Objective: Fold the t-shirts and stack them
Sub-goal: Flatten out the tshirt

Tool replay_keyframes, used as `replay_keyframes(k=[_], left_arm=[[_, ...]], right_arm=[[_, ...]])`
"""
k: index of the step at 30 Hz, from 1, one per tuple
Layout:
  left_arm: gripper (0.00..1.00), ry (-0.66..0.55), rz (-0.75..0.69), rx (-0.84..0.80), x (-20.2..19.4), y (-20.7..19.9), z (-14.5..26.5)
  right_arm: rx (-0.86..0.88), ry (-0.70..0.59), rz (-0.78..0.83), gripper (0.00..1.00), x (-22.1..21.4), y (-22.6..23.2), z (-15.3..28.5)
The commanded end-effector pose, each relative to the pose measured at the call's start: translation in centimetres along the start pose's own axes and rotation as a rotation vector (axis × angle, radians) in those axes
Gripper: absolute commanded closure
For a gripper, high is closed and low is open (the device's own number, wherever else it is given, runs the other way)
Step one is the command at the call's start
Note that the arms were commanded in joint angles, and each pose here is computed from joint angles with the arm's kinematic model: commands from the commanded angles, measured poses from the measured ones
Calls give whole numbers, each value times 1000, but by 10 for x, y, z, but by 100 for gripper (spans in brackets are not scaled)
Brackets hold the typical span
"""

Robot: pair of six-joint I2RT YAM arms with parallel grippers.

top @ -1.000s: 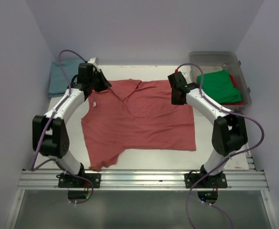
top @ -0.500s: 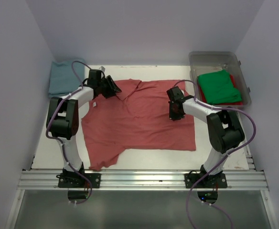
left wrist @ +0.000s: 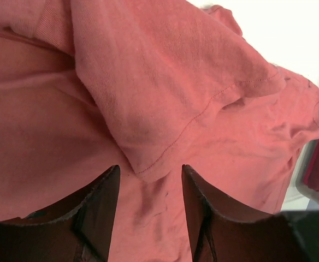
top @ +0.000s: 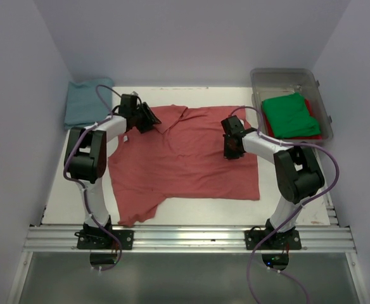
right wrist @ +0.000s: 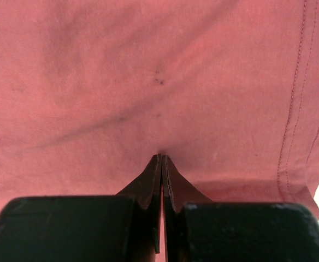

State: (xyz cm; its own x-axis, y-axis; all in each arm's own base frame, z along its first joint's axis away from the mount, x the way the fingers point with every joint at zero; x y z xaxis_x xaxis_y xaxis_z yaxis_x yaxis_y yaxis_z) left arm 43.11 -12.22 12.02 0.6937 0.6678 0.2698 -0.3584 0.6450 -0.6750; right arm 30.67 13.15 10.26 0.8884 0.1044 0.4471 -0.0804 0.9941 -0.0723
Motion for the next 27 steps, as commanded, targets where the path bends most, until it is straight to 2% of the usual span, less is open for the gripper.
replay_keyframes(k=[1, 9, 18, 22, 23, 27], left_arm=[[48, -25, 20, 23, -2, -5, -4], [48, -21, 47, 16, 0, 0, -28], [51, -104, 53, -27, 10, -10, -19], [60, -146, 41, -116, 18, -23, -11], [66, -152, 37, -128, 18, -26, -8], [79, -166, 26, -150, 23, -29, -7]], right_arm=[[11, -43, -23, 100, 5, 1, 6], [12, -40, -21, 100, 2, 0, 6], [-2, -28, -15, 100, -4, -3, 4], [-18, -21, -7, 100, -6, -4, 2], [-17, -23, -4, 100, -6, -4, 2], [-16, -17, -4, 100, -6, -3, 0]])
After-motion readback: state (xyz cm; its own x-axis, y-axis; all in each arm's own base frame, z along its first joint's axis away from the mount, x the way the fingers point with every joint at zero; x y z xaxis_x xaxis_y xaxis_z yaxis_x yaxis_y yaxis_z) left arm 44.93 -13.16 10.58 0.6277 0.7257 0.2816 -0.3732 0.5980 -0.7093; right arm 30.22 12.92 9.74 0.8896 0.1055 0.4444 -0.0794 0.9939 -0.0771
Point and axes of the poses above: each gripper's point midway between its finger pads, its own z axis back along the fingers, its own y axis along the line the jaws close on, x = y × z, the point moved 9 cm from there along z, back along the fingers, and after that the axes turned 10 degrees about z, right-handed, at the moved point
